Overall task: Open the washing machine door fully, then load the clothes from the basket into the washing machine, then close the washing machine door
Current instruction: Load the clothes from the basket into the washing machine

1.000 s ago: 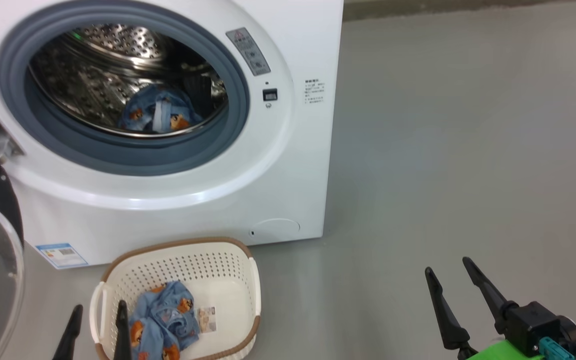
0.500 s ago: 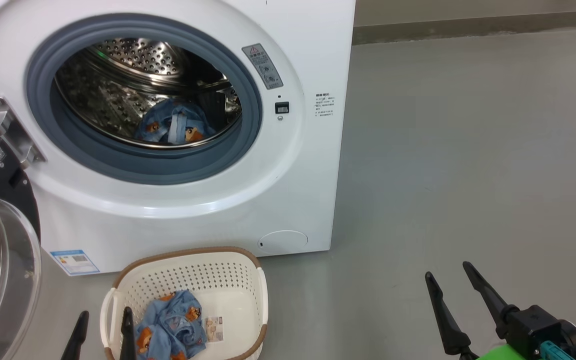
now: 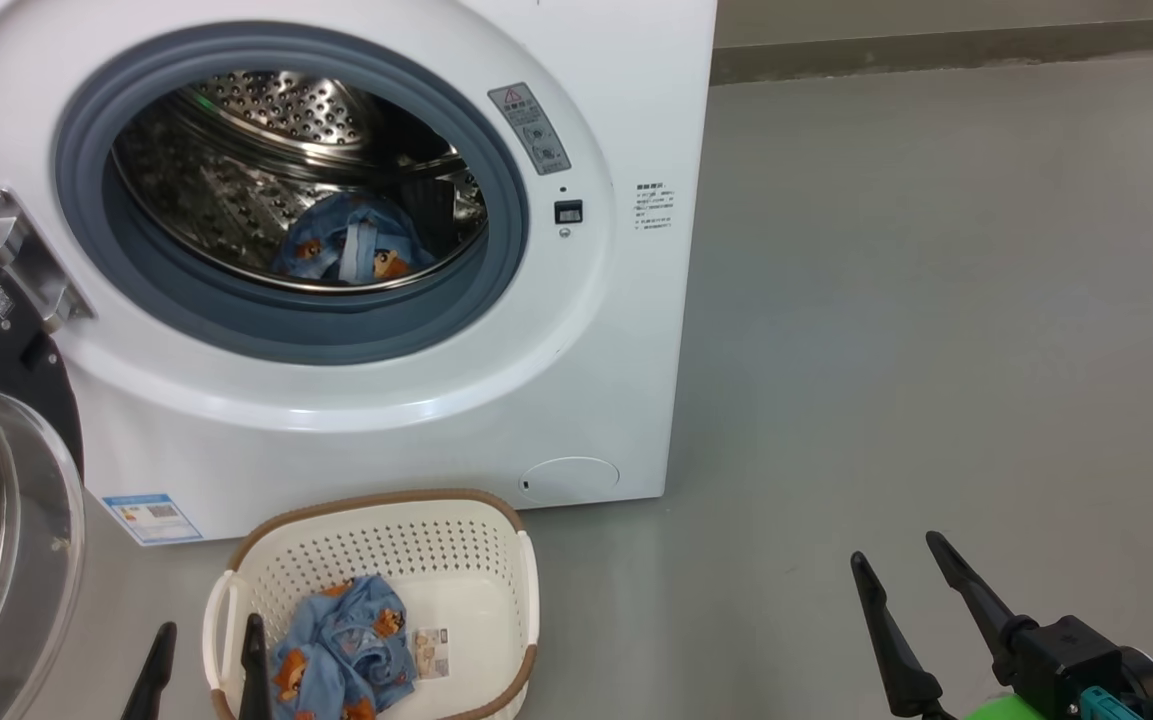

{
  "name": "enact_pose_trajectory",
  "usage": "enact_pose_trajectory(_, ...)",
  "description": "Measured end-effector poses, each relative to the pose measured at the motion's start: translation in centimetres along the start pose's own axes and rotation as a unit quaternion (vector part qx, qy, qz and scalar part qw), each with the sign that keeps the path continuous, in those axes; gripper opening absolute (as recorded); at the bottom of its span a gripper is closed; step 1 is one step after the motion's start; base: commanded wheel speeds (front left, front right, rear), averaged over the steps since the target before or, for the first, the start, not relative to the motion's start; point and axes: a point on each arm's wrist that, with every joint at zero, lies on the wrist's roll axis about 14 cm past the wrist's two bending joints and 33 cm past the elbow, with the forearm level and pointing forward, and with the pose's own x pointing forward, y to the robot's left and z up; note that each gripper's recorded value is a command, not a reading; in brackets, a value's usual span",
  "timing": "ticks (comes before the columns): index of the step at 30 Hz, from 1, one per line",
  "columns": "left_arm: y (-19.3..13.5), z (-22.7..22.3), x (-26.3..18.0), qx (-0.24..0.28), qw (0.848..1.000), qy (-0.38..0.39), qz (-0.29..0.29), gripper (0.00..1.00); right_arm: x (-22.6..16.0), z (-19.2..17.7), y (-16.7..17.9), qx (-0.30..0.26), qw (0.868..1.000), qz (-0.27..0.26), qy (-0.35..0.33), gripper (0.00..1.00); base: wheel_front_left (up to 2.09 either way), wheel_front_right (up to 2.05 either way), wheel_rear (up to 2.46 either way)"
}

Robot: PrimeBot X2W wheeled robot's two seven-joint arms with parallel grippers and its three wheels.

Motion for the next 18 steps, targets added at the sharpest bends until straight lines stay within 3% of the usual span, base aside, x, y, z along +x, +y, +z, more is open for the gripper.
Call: enact_pose_trajectory(18,0.3,-4.7,2.3,0.002,0.997,0.075,0.006,1.00,1.9,-1.8,0.2,0.008,1.000,0.007,0.025,1.00,0.00,0.00,0.00)
